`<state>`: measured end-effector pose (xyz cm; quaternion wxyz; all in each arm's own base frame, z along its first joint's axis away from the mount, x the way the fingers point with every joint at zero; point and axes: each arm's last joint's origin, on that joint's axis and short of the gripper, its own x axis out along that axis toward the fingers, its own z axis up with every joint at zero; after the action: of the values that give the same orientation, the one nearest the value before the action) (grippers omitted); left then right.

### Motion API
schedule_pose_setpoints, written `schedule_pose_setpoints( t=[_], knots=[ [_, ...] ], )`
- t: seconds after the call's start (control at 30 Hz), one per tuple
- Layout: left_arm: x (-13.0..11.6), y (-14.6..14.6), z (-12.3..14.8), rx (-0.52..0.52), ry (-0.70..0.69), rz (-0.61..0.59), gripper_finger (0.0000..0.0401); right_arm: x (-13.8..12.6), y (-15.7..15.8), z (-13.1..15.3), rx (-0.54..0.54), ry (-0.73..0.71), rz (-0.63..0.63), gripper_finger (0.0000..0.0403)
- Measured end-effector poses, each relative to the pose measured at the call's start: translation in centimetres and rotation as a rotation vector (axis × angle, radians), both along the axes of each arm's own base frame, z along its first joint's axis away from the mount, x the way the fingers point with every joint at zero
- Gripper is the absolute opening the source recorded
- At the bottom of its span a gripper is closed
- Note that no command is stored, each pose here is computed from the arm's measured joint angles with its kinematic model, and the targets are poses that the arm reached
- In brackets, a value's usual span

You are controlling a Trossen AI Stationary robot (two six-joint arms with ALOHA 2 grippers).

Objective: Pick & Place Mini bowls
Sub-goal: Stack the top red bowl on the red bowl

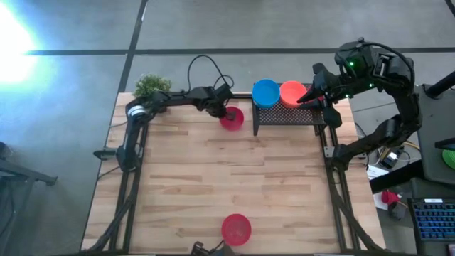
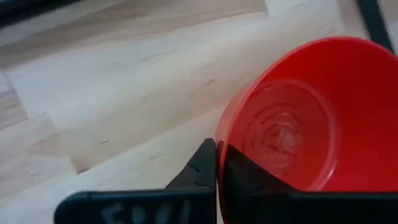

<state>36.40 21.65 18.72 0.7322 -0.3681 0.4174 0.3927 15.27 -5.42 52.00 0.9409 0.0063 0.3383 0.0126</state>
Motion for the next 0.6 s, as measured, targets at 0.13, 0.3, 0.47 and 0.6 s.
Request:
schedule_pose_setpoints(
  t=[0.13, 0.3, 0.47, 0.6],
  knots=[
    [-0.5, -0.4, 1.4, 0.015, 0.003, -0.02, 0.0002, 0.0, 0.0, 0.0, -0.002, 0.0, 0.002, 0.0073],
    [-1.6, -2.1, 5.4, 0.09, -0.009, -0.052, 0.0002, 0.0, 0.0, 0.0, -0.006, 0.0, 0.005, 0.0069],
    [-2.9, -5.4, 11.0, 0.266, -0.057, -0.078, 0.0001, 0.0, 0.0, 0.0, -0.008, 0.001, 0.007, 0.0068],
    [-4.2, -8.8, 15.2, 0.394, -0.152, -0.11, 0.0001, 0.1, 0.1, -0.1, -0.006, 0.006, 0.013, 0.0068]
  ],
)
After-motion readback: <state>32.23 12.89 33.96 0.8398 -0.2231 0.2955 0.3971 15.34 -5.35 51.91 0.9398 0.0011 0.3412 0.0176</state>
